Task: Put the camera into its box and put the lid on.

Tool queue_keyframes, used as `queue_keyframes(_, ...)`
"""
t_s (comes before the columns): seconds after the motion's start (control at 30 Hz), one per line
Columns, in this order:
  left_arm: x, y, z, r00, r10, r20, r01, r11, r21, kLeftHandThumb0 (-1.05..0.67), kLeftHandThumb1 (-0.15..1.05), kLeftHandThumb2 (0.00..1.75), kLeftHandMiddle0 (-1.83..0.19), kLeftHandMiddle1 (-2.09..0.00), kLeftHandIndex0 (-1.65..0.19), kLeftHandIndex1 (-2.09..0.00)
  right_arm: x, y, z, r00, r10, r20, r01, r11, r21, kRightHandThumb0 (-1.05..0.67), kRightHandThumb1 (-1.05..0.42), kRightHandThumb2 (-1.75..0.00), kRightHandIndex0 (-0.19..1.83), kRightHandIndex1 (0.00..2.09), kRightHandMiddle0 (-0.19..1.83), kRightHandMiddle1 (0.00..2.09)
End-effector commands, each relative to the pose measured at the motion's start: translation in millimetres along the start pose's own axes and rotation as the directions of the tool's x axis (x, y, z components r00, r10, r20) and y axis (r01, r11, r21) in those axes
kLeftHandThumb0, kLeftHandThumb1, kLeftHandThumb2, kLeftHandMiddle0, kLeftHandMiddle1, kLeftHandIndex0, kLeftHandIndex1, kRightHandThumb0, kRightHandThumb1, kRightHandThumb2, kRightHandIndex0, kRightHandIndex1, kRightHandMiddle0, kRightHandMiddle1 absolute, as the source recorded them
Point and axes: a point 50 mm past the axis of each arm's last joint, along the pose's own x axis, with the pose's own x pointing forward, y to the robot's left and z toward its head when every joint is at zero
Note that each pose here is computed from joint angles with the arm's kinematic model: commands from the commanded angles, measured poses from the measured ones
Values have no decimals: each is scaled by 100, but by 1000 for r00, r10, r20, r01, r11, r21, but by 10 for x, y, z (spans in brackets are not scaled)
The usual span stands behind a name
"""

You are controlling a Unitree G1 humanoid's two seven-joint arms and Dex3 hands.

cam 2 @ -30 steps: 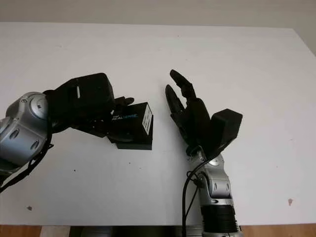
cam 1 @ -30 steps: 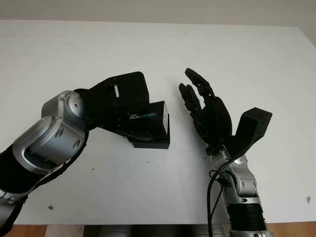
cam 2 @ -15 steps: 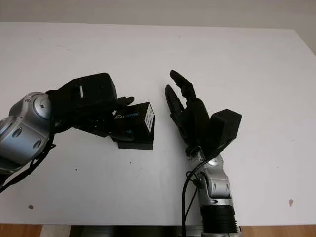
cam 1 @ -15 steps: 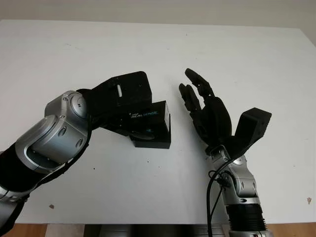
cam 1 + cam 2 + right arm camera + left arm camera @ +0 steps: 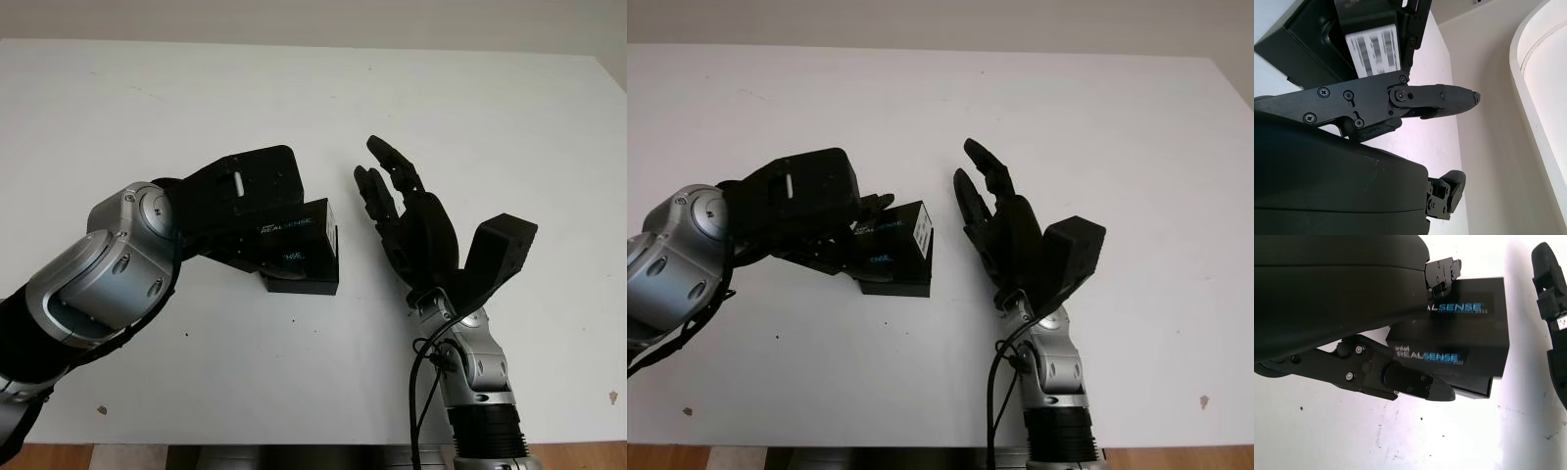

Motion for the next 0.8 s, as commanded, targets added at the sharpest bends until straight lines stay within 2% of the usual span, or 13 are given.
queue_keyframes(0.0,-21,-52,103,999,-27,46,26,999,37,-42,105,8,19,0,19,0,18,19,9,1000,3,5,-3,1000,5,-57,-105,-30,16,6,-8,62)
queue_keyframes(0.2,-94,-53,141,996,-46,70,42,997,57,-41,105,10,19,0,19,0,39,25,22,1000,3,10,-3,1000,11,-56,-105,-30,16,7,-8,63)
queue_keyframes(0.33,-151,-62,164,995,-58,75,51,994,91,-46,105,12,19,0,19,0,51,25,28,1000,6,14,-6,1000,8,-56,-105,-31,17,7,-8,64)
queue_keyframes(0.4,-178,-71,169,995,-50,83,38,989,143,-53,105,16,19,0,19,0,55,26,31,1000,9,15,-9,1000,6,-55,-105,-32,16,6,-8,64)
queue_keyframes(0.53,-217,-92,181,994,-25,104,-10,948,317,-70,105,40,19,0,19,0,59,24,28,1000,12,14,-13,1000,4,-56,-105,-32,17,6,-8,64)
queue_keyframes(0.63,-232,-105,180,993,-22,118,-32,899,436,-72,105,51,19,0,19,0,58,27,28,1000,12,14,-12,1000,6,-56,-105,-32,17,7,-8,64)
queue_keyframes(0.77,-223,-129,142,989,-7,144,-70,850,522,-75,105,55,19,0,19,0,56,29,26,1000,15,13,-15,1000,7,-57,-105,-31,17,7,-8,64)
